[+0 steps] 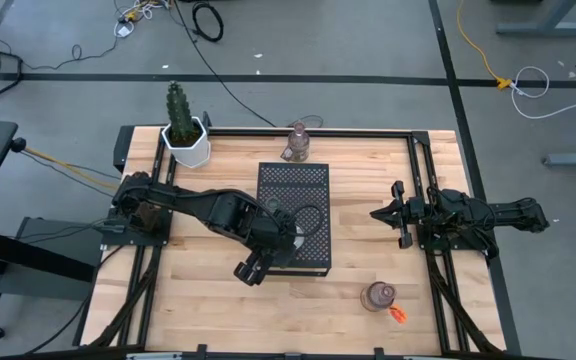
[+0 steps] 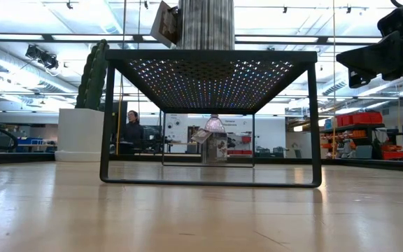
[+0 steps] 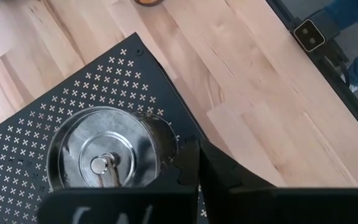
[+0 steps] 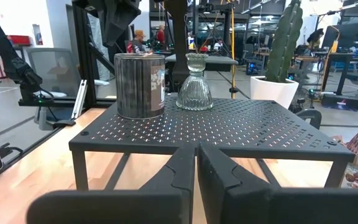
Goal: Pick & Place candle stick holders
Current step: Put the left brown scented candle on the shelf
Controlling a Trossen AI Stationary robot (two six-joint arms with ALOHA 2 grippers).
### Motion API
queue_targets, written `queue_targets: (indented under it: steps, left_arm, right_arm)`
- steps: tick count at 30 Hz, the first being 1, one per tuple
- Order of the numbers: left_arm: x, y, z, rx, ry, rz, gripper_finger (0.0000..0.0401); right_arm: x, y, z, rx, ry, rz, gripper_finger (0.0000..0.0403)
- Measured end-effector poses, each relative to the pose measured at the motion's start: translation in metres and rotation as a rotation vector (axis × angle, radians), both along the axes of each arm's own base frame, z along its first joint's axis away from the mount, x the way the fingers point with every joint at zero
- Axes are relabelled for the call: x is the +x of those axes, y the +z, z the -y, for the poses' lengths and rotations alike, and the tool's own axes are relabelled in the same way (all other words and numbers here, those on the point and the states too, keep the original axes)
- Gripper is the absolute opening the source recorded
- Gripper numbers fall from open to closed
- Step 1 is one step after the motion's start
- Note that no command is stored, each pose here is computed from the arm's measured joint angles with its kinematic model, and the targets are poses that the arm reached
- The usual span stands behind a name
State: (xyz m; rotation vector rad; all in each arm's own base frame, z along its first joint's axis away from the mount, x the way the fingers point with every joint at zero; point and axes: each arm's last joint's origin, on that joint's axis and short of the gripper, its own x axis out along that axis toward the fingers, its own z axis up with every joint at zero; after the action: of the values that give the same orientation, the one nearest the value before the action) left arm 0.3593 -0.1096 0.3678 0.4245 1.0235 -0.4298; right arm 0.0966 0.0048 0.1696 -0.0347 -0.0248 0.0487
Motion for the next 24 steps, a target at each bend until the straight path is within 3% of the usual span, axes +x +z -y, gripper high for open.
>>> queue_targets:
  steps: [14,19,24]
  left_arm:
    - [-0.003,-0.003,-0.004,0.020,-0.004,-0.051,0.0001]
    - [-0.002,-0.027,-0.003,0.026,-0.031,-0.121,0.0001]
    - [0.001,-0.031,-0.001,-0.015,-0.063,-0.102,0.0001]
  right_arm:
    - [0.000,0.000,0.000,0.000,0.000,0.000,0.0023]
    - [0.000,0.000,0.000,0.000,0.000,0.000,0.0023]
    - [0.000,0.000,0.000,0.000,0.000,0.000,0.0023]
